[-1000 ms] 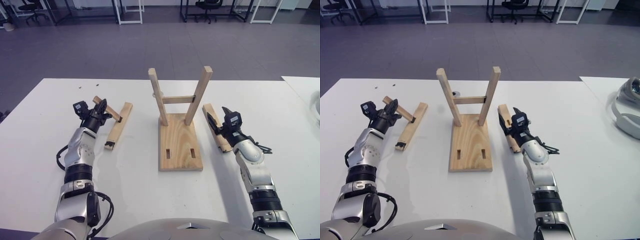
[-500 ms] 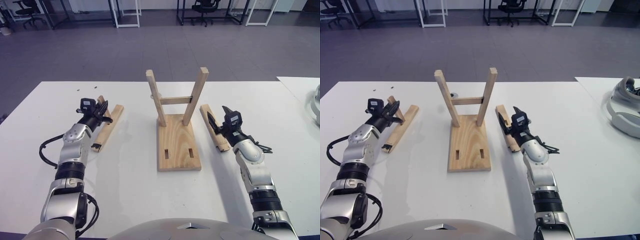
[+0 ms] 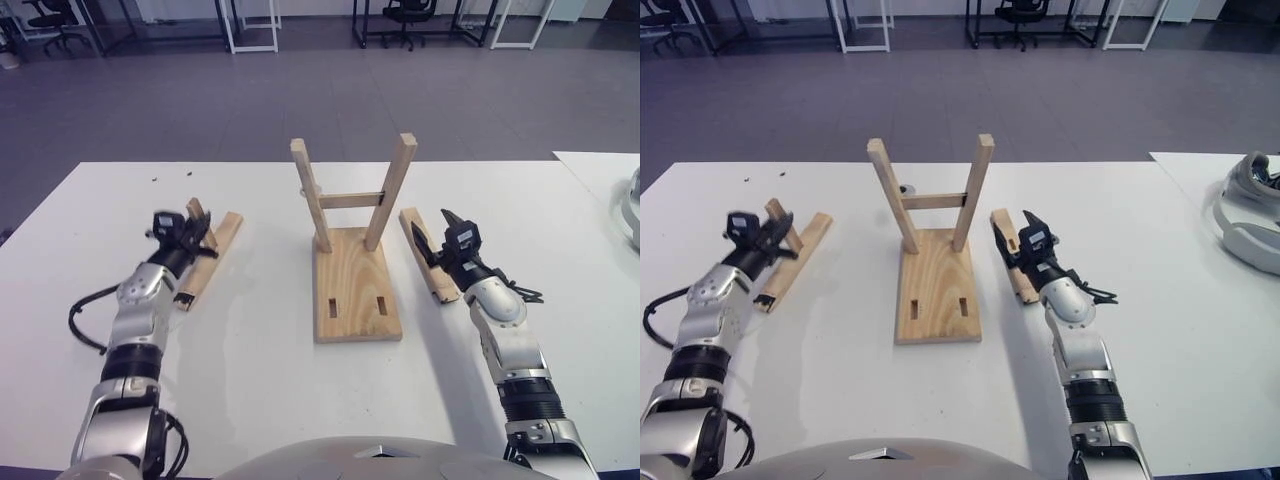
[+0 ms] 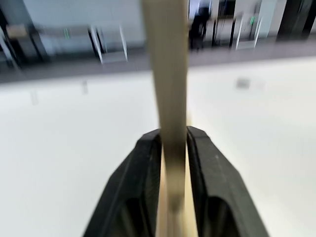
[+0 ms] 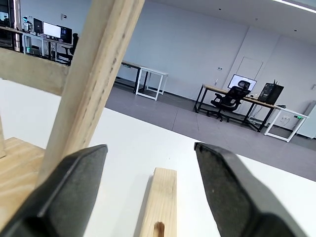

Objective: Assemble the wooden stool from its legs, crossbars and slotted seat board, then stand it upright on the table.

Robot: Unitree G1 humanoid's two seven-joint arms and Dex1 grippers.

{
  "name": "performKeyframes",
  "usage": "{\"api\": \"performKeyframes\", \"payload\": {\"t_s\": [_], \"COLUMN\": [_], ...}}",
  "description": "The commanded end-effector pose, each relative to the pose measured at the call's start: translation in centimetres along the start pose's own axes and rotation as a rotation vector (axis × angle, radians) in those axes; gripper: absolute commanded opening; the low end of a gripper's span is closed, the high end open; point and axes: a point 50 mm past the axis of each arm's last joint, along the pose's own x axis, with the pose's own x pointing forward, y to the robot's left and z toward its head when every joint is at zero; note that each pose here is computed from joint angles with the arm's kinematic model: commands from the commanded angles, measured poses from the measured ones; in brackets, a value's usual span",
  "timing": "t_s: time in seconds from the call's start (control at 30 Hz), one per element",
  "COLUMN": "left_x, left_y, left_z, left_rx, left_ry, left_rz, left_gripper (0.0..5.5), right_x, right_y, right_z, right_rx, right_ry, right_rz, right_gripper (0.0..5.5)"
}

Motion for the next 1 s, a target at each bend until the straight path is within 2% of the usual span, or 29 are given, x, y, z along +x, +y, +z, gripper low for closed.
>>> {"api": "performKeyframes", "payload": {"t_s": [0.03, 0.3, 0.47, 0.53, 0.77, 0.87, 0.93, 1.0], "left_x": [0.2, -2.2, -3.4, -3.5, -3.8, -4.1, -4.2, -4.1], "left_y": [1.2, 1.3, 1.1, 1.0, 1.4, 2.0, 2.4, 2.9], "left_z": [2.9, 2.2, 1.0, 0.5, -0.5, -1.0, -0.6, 2.4], "left_rx": [0.065, 0.026, 0.050, 0.047, 0.085, 0.117, 0.128, 0.104], "left_ry": [-0.029, 0.198, 0.315, 0.350, 0.384, 0.389, 0.334, 0.146], "left_rz": [-0.020, -0.106, -0.079, -0.065, -0.041, -0.030, -0.012, -0.005], "left_gripper": [1.47, 2.70, 3.55, 3.55, 2.49, 2.06, 2.05, 2.05], "right_x": [0.6, 0.1, -0.8, -0.9, -0.9, -0.8, -0.5, -0.1], "right_y": [0.0, 0.0, 0.2, 0.3, 0.3, 0.0, -1.0, -2.5], "right_z": [0.5, 0.3, -0.4, -0.4, -0.4, -0.3, 0.6, 2.8], "right_rx": [-0.012, -0.008, -0.002, 0.001, 0.002, 0.077, 0.193, 0.323], "right_ry": [-0.025, -0.015, 0.015, 0.016, 0.022, 0.026, 0.010, -0.053], "right_rz": [0.004, 0.002, 0.005, 0.007, 0.003, -0.023, -0.033, -0.022], "right_gripper": [3.29, 3.29, 3.29, 3.29, 3.29, 3.29, 3.29, 3.29]}}
